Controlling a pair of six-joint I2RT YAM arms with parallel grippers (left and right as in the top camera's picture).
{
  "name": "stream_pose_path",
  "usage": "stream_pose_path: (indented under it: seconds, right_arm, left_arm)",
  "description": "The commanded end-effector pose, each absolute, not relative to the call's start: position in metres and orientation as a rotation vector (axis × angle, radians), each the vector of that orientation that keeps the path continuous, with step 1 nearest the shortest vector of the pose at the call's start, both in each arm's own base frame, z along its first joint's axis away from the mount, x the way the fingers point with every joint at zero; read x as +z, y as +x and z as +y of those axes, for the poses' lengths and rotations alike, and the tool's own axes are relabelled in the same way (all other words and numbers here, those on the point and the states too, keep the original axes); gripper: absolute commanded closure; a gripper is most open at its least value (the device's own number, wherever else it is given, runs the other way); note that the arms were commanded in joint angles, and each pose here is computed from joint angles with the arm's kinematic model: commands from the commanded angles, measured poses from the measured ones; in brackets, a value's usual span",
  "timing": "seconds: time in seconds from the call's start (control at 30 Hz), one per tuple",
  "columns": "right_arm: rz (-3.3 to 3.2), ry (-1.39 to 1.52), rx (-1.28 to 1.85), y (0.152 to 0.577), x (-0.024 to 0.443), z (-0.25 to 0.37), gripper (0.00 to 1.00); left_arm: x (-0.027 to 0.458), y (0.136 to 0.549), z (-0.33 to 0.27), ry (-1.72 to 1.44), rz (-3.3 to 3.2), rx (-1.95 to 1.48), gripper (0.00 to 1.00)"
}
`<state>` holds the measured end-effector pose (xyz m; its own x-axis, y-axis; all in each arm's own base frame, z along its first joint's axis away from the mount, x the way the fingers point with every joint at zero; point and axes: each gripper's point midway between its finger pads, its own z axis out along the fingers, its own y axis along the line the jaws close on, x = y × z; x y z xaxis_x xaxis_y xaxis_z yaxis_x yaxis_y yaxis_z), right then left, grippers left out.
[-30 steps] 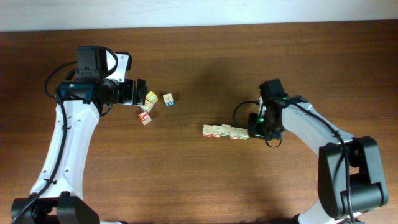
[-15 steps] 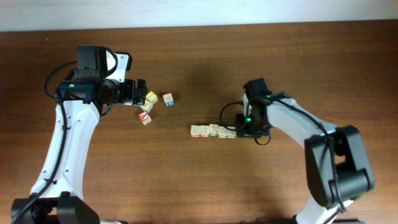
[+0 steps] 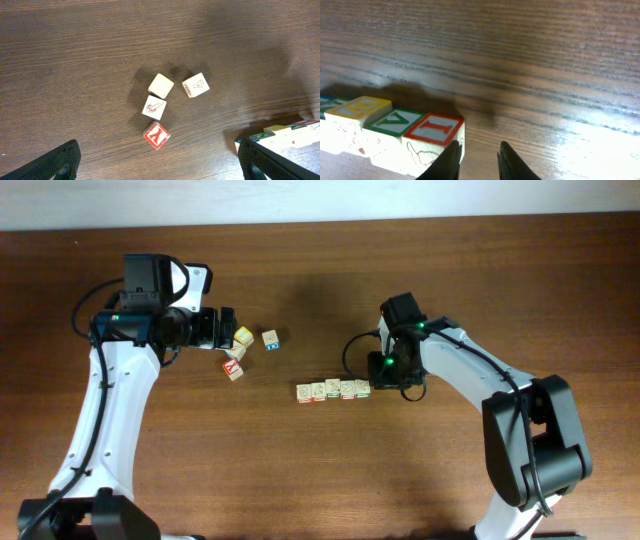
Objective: Rotate 5 blocks
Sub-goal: 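Push the block row leftward with the right gripper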
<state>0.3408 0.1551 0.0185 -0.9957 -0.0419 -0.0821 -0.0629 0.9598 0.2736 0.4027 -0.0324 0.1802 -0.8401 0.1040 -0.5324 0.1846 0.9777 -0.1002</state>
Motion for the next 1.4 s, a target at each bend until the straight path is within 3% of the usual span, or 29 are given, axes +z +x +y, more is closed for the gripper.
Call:
stream_pose_path:
  seconds: [0.0, 0.17, 0.57, 1.37]
  right_arm:
    - [2.961, -0.109, 0.458, 0.369, 0.049, 0.168, 0.71]
    - [2.802, -0.115, 0.491, 0.405, 0.089, 0.198, 0.68]
    - [2.877, -0.106, 0.247, 0.384, 0.018, 0.250, 0.73]
    - [2.970, -0.113, 0.223, 0.362, 0.012, 0.245, 0.77]
  left_arm:
    - [0.187, 0.407, -0.030, 0.181, 2.558, -0.194, 0.01]
    - [0.187, 0.407, -0.030, 0.181, 2.558, -0.194, 0.01]
    - [0.187, 0.407, -0.030, 0.181, 2.558, -0.194, 0.01]
    - [0.187, 0.407, -0.030, 0.181, 2.558, -0.194, 0.01]
